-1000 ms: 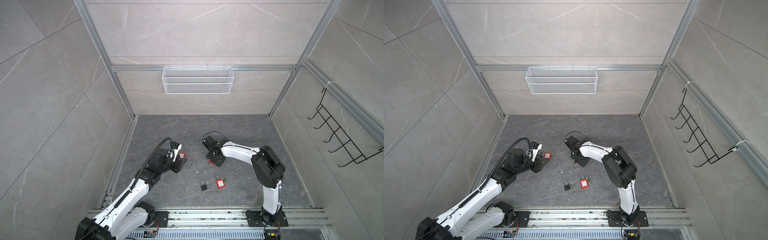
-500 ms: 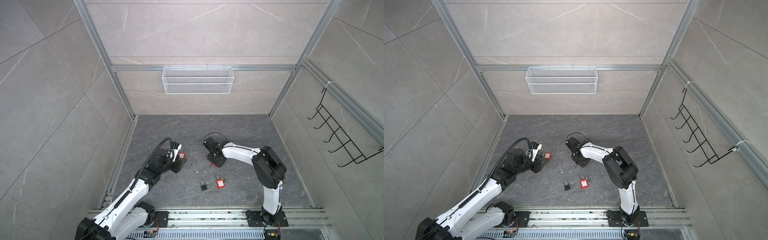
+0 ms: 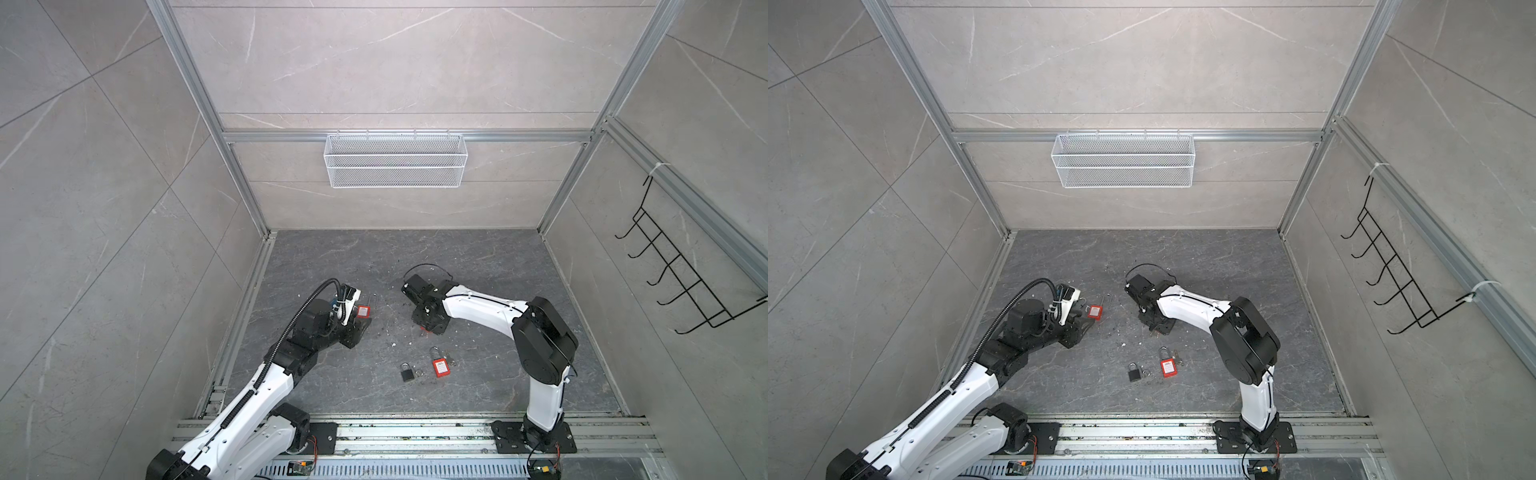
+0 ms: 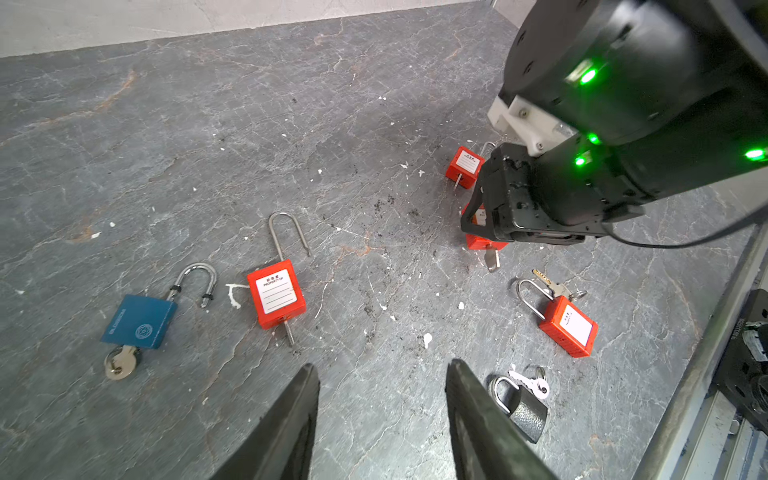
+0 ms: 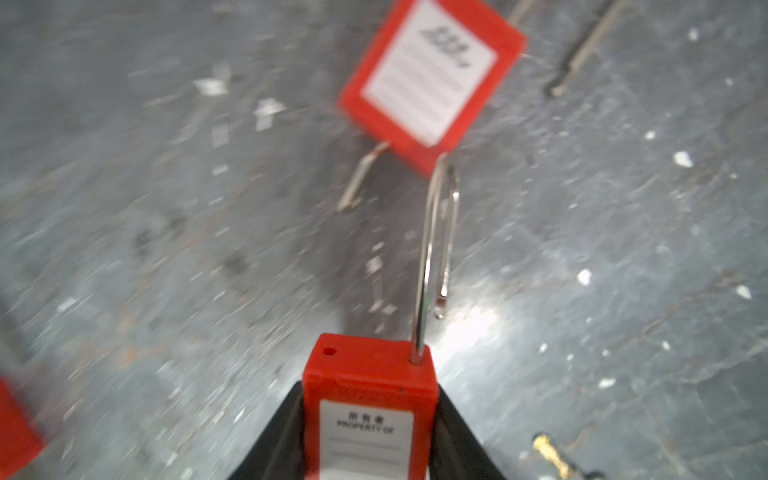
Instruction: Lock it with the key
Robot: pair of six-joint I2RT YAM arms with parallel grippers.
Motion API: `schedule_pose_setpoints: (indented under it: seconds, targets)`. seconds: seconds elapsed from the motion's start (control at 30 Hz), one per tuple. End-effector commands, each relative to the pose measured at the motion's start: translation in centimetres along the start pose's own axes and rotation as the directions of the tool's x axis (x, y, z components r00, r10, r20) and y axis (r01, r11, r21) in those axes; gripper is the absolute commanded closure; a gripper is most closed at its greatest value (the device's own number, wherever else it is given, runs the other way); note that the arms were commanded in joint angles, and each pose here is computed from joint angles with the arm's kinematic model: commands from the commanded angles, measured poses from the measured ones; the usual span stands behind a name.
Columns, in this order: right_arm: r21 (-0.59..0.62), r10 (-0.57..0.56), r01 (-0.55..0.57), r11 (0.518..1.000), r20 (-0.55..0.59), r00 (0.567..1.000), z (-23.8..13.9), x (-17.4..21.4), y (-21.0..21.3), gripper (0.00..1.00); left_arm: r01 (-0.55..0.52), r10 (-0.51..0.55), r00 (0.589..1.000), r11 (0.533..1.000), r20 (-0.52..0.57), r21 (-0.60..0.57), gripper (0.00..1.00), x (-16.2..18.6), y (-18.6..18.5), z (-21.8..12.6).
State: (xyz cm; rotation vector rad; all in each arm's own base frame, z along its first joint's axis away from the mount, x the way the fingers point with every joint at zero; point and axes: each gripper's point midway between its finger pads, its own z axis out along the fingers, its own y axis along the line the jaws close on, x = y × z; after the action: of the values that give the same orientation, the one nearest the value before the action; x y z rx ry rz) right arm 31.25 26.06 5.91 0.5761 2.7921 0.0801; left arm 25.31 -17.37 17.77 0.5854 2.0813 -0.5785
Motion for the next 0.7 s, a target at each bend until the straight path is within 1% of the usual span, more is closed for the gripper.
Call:
schedule_pose_setpoints:
  seconds: [0.0,0.07,0.1,0.17,0.23,0.3,0.4,0.53,0.67]
  targets:
    - [-0.008,-0.263,0.264,0.965,0.022,0.964,-3.7,0.5,1.6,0.57,0.027,-0.024,0.998,0.998,0.063,-0.049,0.48,-1.9,0.5,-1.3]
    - [0.001,-0.384,0.384,0.923,-0.001,0.923,-4.2,1.5,2.3,0.56,0.047,-0.041,0.996,0.995,0.073,-0.083,0.48,-2.1,1.0,-1.7]
    - [-0.001,-0.445,0.445,0.896,-0.010,0.895,-4.3,1.8,2.6,0.56,0.057,-0.049,0.996,0.993,0.076,-0.103,0.48,-2.1,1.3,-2.0]
    - [-0.010,-0.549,0.549,0.836,-0.028,0.835,-4.2,2.6,3.1,0.56,0.073,-0.062,0.995,0.987,0.080,-0.141,0.48,-2.2,1.9,-2.5]
    - [-0.039,-0.637,0.636,0.771,-0.073,0.767,-3.4,3.7,3.3,0.55,0.089,-0.077,0.994,0.981,0.079,-0.173,0.48,-2.2,2.4,-2.9]
    - [-0.038,-0.700,0.700,0.713,-0.103,0.707,-2.4,4.3,3.0,0.56,0.101,-0.088,0.993,0.976,0.077,-0.191,0.48,-2.1,2.7,-3.2]
    - [-0.039,-0.773,0.777,0.629,-0.138,0.619,-0.9,5.0,2.4,0.56,0.109,-0.095,0.992,0.974,0.081,-0.196,0.48,-2.2,2.7,-3.6]
    - [-0.109,-0.845,0.840,0.531,-0.142,0.516,0.4,6.4,2.6,0.56,0.119,-0.105,0.991,0.974,0.083,-0.195,0.48,-2.0,2.6,-3.7]
    - [-0.121,-0.879,0.873,0.473,-0.139,0.457,1.2,6.8,2.3,0.56,0.120,-0.107,0.991,0.974,0.074,-0.191,0.48,-1.8,2.6,-3.7]
